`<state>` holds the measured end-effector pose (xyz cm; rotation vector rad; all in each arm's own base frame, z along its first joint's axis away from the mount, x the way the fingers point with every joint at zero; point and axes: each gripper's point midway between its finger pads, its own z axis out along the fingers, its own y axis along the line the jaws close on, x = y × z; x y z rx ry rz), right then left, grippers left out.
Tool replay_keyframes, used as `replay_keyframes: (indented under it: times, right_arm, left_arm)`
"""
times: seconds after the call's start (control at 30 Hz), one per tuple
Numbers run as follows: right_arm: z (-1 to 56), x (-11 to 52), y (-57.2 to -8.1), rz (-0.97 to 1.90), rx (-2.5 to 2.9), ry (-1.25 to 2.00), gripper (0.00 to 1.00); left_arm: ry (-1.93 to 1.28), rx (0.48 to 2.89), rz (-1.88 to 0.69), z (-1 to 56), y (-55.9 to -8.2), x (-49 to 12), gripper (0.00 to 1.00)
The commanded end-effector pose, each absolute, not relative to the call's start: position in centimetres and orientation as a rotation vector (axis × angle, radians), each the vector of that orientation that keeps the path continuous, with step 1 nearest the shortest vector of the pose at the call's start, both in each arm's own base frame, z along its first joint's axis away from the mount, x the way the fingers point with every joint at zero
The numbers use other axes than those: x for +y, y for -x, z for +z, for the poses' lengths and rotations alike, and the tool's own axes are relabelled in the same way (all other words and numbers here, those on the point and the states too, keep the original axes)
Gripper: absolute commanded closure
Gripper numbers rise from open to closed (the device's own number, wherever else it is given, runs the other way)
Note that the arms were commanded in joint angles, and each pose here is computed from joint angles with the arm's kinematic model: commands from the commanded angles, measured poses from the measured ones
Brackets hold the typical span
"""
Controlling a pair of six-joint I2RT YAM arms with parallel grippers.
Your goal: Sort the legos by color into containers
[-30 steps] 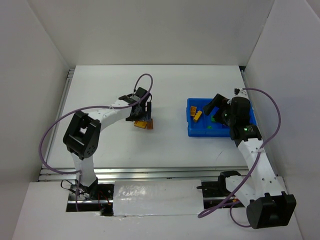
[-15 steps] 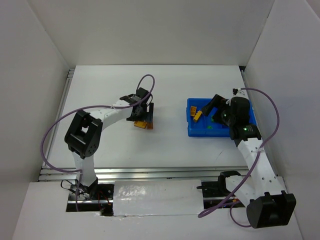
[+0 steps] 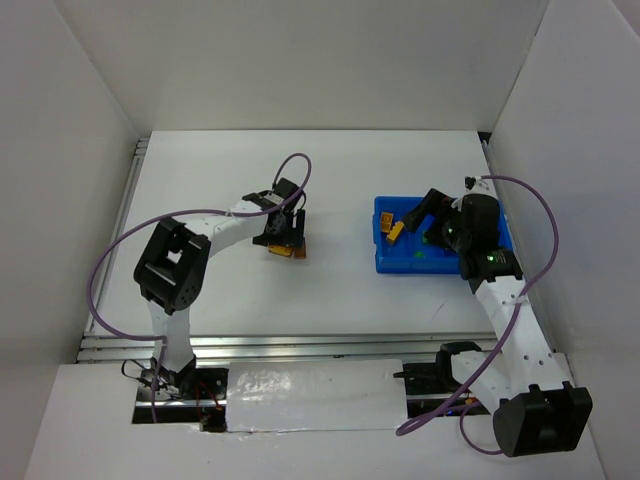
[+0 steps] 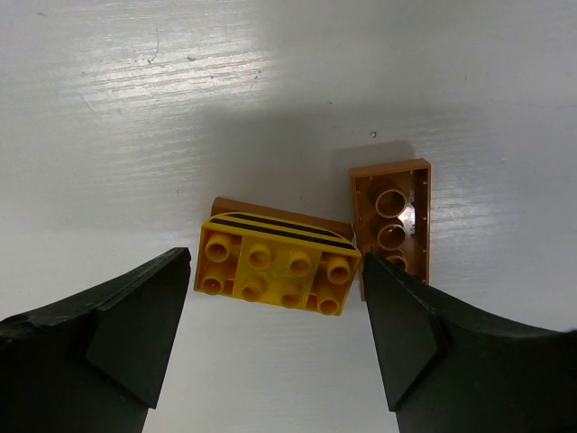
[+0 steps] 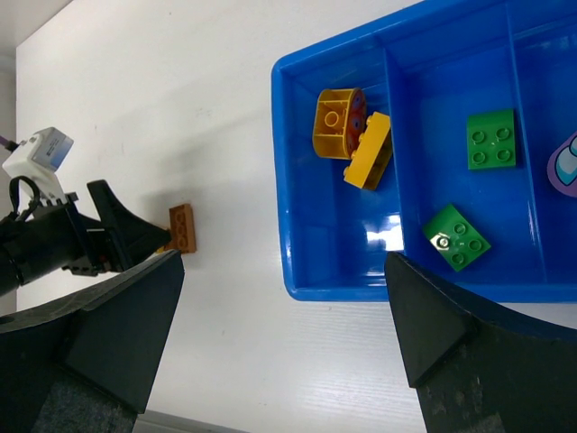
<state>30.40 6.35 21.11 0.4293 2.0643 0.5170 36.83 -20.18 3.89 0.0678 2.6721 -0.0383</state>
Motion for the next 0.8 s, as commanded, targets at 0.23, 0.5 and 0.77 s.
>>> replay_keyframes:
  times: [0.23, 0.5, 0.77]
  right_arm:
    - [21.6, 6.6, -30.6, 0.524, 2.037, -0.39, 0.0]
    - [21.7, 6.7, -30.5, 0.528, 2.036, -0.385, 0.0]
    - [21.8, 9.7, -30.1, 0.707, 2.029, -0.231, 0.0]
  left_arm:
    - [-0.097, 2.685, -0.005, 3.1, -36.6, -19.9, 0.23]
    - [-0.084, 2.667, 0.009, 4.0, -37.0, -19.8, 0.72]
    - [-0.063, 2.597, -0.172, 9.1, -35.9, -21.1, 1.0]
